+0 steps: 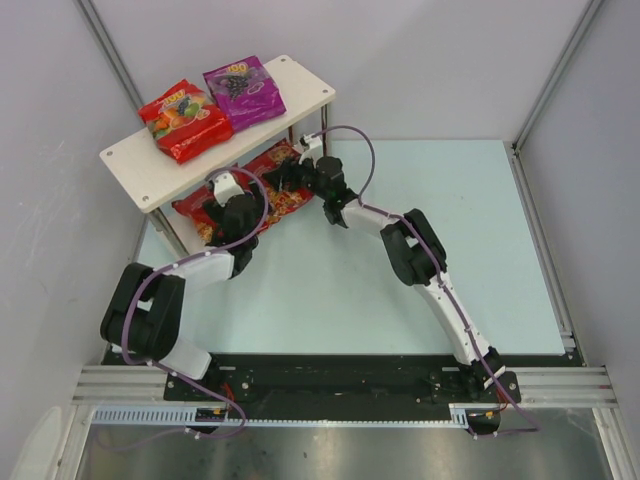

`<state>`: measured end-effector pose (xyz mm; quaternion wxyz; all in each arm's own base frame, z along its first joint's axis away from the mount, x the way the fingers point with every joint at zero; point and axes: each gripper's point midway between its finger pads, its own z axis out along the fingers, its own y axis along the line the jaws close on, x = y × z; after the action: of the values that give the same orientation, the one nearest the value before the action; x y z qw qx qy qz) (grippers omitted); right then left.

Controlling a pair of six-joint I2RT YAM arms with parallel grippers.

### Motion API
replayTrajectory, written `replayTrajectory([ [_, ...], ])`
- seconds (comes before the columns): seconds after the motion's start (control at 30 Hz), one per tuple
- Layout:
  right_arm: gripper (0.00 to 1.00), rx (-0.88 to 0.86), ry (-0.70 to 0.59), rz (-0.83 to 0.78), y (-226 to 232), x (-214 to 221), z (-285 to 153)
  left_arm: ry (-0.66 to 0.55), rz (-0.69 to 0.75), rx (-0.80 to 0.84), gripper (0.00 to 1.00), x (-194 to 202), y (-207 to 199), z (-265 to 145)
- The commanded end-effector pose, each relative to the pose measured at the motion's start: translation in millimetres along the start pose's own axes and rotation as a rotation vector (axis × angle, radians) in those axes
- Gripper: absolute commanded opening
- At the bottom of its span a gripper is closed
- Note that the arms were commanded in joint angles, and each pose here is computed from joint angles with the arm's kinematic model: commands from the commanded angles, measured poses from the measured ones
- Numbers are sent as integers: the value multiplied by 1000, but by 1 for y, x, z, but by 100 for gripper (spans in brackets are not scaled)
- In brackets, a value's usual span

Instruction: Place and organize the candy bags onto the shelf

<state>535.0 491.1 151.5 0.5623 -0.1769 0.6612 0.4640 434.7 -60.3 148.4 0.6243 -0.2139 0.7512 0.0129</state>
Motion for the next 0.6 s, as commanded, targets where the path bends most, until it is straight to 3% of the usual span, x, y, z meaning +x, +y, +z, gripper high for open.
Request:
replayTrajectory([
  [0.0, 70, 21, 104, 97, -6, 31, -10, 72, -104, -25, 97, 20, 7, -2],
  [0.17, 73, 17, 41, 58, -2, 2, -9, 33, -72, 35, 97, 6, 1, -8],
  [0.37, 74, -27, -53, -44, 27, -57, -9, -106, -38, 143, 98, -51, -22, -27],
  [0.57, 75, -63, -105, -80, 54, -80, -26, -212, -1, 243, 98, -98, -46, -64],
])
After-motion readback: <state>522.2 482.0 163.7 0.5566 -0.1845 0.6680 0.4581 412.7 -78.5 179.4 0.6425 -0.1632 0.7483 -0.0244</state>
